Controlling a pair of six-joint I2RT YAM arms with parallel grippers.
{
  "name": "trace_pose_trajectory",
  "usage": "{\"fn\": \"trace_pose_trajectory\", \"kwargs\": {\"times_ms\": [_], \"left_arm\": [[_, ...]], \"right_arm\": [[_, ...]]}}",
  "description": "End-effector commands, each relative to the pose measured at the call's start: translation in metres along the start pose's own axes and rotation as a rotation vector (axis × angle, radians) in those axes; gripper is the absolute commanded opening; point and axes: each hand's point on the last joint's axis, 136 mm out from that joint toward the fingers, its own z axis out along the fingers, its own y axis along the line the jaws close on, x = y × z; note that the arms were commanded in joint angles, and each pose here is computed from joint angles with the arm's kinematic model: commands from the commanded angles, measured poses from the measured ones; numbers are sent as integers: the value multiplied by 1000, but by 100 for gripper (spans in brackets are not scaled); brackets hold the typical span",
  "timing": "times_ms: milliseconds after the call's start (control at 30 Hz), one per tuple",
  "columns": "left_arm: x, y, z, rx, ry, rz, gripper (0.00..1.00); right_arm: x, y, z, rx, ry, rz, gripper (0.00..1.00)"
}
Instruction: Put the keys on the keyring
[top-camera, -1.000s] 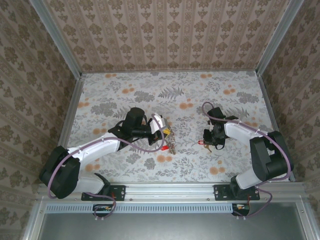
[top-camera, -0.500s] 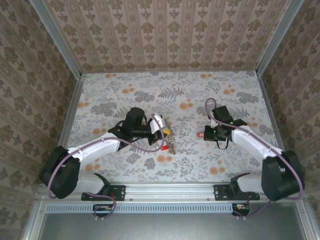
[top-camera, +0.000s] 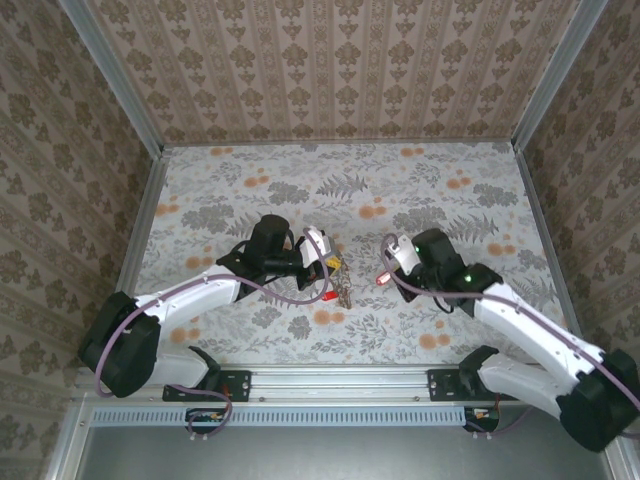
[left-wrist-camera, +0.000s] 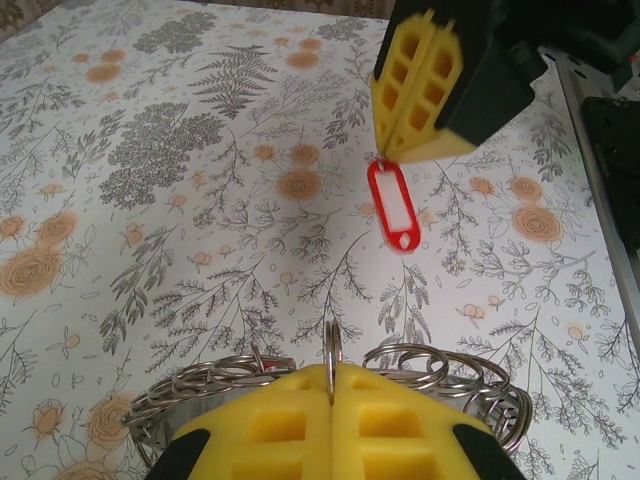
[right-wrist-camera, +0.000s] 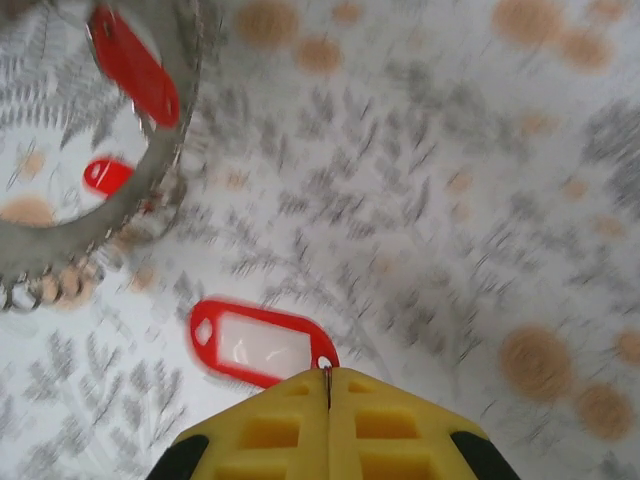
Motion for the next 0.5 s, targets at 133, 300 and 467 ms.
{"fn": "trace_pose_trajectory", "kwargs": {"times_ms": [133,300,467], "left_arm": [[-26,0,-1,11,-51,39,0],[-25,-1,-3,8,-45,43,0],[-25,0,-3,5,-47,43,0]], "right_arm": [[-6,26,6,-326,197,324,0],[-18,29,5,-370,41,292,0],[28,-11,33,-136,420,426,0]]}}
